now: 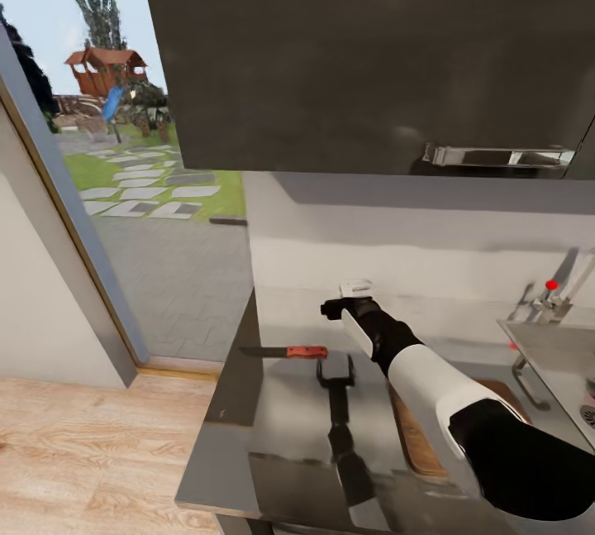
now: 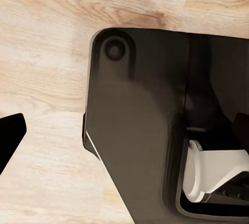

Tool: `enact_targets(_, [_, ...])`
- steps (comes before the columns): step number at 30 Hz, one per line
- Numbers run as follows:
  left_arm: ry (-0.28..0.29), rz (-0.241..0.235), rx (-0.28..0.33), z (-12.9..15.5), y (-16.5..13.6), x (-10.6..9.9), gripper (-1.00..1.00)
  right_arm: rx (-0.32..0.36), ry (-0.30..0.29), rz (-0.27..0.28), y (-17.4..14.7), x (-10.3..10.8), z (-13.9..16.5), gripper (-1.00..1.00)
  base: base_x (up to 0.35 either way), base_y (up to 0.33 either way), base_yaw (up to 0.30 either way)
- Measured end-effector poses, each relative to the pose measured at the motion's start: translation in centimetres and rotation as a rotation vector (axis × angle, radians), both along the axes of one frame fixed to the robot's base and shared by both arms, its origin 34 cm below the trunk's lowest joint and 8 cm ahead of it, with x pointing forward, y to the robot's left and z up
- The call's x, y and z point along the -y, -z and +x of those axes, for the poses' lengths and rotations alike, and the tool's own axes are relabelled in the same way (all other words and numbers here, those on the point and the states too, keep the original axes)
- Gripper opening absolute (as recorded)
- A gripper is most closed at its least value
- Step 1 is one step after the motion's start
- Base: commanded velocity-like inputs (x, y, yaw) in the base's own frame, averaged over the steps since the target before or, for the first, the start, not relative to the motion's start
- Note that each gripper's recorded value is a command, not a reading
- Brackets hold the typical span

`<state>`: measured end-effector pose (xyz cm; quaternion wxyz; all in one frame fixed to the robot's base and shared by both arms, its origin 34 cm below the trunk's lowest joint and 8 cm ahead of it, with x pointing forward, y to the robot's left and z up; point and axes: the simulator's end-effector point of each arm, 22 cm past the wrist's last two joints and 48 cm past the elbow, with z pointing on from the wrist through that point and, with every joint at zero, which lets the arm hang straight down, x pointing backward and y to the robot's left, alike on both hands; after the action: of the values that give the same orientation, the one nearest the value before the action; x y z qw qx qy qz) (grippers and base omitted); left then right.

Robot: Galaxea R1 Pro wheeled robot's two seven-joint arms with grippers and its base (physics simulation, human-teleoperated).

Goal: In the kitchen, take the Vidalia onion out of the sink, dice it on the chopping board with the paring knife, put the diced onion into the bowl on the countertop, then place both the paring knife and the chopping board into the sink.

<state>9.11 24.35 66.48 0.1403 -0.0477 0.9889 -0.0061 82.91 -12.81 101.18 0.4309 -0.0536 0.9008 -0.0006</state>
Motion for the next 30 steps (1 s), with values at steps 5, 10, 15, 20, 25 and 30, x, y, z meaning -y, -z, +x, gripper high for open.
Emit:
enact_targets(5, [-0.001,-0.001,0.0,0.0,0.0,0.1,1.0,-0.003,0.004,-0.005,0.1,0.4,0.0,1.0,0.193,0.143,0.0])
enact_targets(10, [-0.001,-0.002,-0.001,0.0,0.0,0.2,1.0,-0.005,0.006,-0.008,0.2,0.6,0.0,1.0,0.055,0.032,0.0])
enact_targets(15, [-0.002,-0.003,-0.001,0.0,0.0,0.2,1.0,-0.01,0.008,-0.009,0.4,0.7,-0.1,1.0,0.008,0.005,0.0])
enact_targets(20, [-0.002,-0.003,-0.002,-0.1,0.0,0.2,1.0,-0.021,0.027,0.01,0.7,1.1,-0.1,1.0,0.001,0.001,0.0])
enact_targets(25, [-0.002,-0.003,-0.007,-0.2,0.0,0.2,1.0,-0.03,0.038,0.023,1.1,1.3,-0.1,1.0,0.0,0.0,0.0])
enact_targets(30, [-0.001,-0.003,-0.014,-0.5,0.0,0.2,1.0,-0.038,0.039,0.025,1.6,1.3,-0.1,1.0,0.0,0.0,0.0])
